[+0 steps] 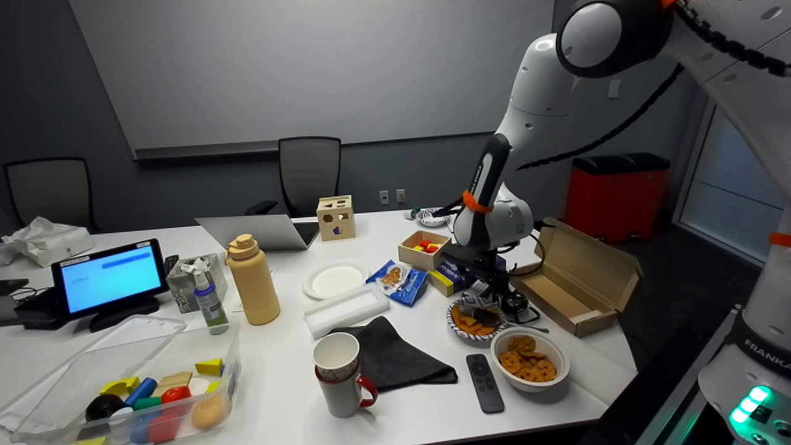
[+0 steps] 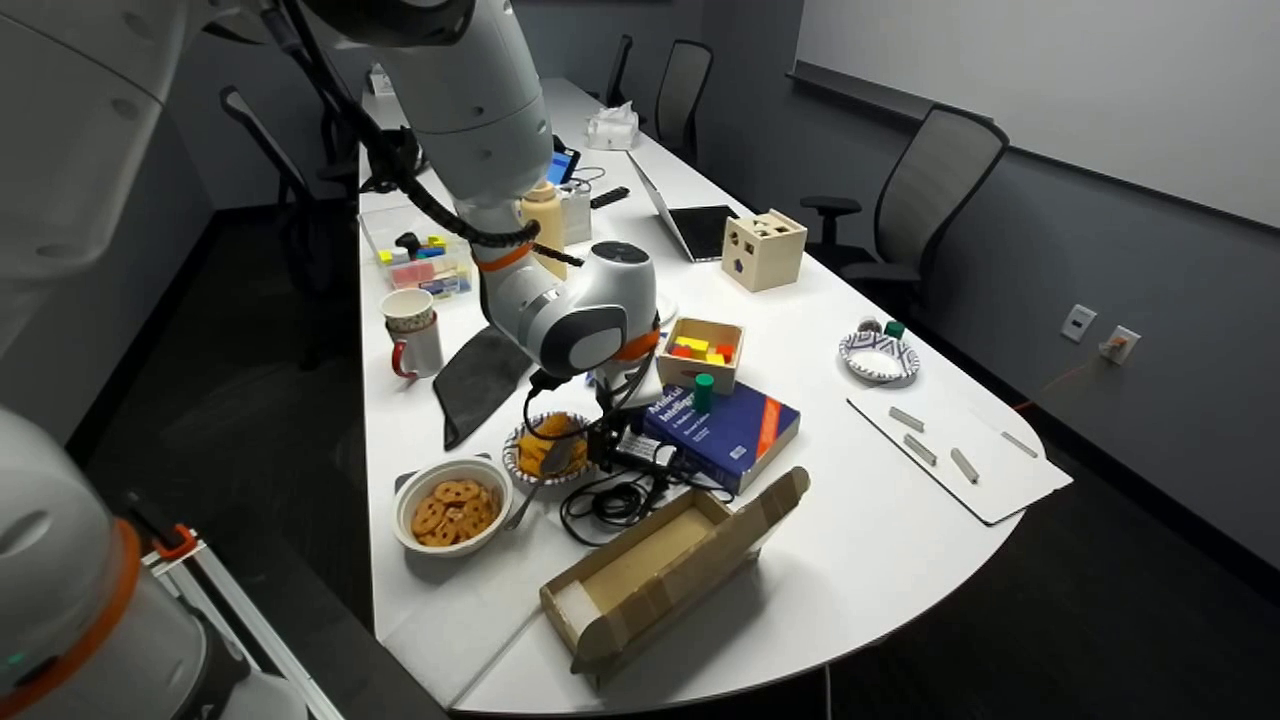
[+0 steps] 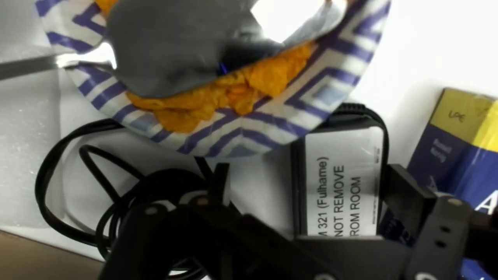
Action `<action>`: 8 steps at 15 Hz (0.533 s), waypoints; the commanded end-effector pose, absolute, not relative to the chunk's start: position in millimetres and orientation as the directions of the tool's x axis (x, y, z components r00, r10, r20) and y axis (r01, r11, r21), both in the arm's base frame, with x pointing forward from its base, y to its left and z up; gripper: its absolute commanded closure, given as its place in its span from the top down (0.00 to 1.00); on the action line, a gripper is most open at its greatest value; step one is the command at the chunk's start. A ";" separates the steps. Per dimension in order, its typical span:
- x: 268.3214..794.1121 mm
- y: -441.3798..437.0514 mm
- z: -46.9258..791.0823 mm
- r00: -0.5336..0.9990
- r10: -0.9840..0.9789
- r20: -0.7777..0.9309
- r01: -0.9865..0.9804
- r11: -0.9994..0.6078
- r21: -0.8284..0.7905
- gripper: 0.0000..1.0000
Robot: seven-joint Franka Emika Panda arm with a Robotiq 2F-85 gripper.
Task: Put the black cable inside the brown box.
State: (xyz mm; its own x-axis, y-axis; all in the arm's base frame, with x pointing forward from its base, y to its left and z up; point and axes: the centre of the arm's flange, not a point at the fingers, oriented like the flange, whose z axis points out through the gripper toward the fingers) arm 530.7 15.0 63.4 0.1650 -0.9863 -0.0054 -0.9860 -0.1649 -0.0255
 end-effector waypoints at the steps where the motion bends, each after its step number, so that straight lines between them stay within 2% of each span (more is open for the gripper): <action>1: 538.7 9.1 67.1 0.163 -0.987 0.005 -0.986 -0.163 -0.032 1.00; 8: 543.2 7.4 51.9 0.165 -0.986 0.014 -0.986 -0.165 -0.020 1.00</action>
